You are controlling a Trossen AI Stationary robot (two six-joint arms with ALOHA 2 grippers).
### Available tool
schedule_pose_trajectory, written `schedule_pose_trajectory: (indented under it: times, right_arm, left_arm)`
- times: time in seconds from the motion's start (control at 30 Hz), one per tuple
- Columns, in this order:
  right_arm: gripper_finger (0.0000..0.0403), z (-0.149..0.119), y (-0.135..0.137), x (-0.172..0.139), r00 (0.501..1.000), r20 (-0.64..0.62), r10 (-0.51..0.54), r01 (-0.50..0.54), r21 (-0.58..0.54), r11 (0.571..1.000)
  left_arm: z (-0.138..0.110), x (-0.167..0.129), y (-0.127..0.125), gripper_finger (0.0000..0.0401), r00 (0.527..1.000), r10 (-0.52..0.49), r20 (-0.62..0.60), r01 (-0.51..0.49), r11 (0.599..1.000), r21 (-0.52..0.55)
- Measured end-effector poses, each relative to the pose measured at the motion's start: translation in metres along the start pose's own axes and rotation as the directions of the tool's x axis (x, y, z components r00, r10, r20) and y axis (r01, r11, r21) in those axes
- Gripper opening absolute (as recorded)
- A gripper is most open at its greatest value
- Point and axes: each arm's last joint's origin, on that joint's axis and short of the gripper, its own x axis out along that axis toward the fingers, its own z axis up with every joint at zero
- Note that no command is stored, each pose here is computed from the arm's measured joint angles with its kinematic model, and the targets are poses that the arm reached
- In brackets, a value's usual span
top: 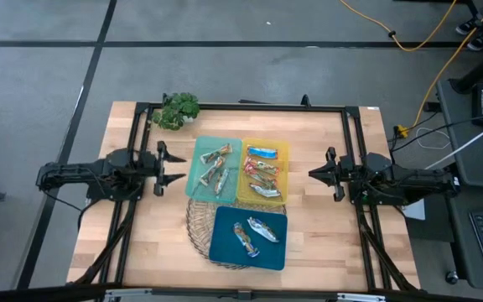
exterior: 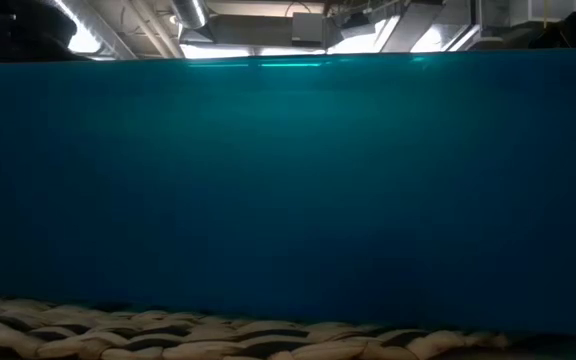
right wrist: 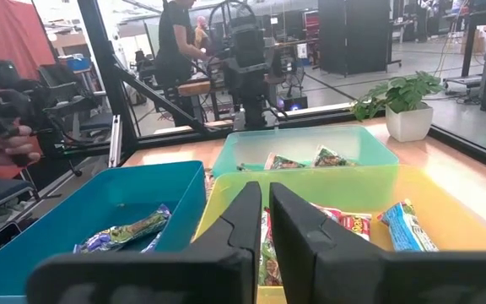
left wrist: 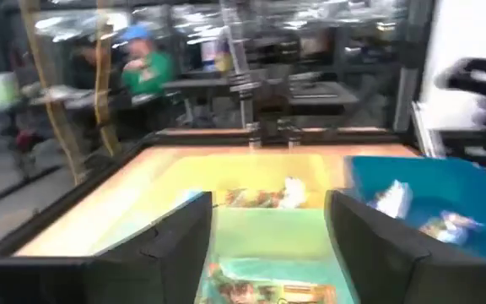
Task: Pick and place Granola Bars by type
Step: Return to Home Position
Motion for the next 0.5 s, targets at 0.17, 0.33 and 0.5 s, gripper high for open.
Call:
schedule_pose_trajectory:
  times: [0.17, 0.33, 0.5]
  right_arm:
    - [0.0032, 0.0, 0.0, 0.0, 1.0, 0.0, 0.0, 0.0, 0.0, 1.0]
    - [0.0032, 0.0, 0.0, 0.0, 1.0, 0.0, 0.0, 0.0, 0.0, 1.0]
    - [0.0032, 0.0, 0.0, 0.0, 1.0, 0.0, 0.0, 0.0, -0.001, 1.0]
  left_arm:
    - [0.0, 0.0, -0.0022, 0.0224, 1.0, -0.005, -0.001, 0.005, 0.996, 0.092]
    - [-0.0001, -0.0001, -0.0039, 0.0224, 0.999, -0.043, -0.001, 0.043, 0.997, 0.06]
    - [-0.0003, -0.0001, -0.0078, 0.0224, 0.996, -0.087, -0.003, 0.087, 0.995, 0.05]
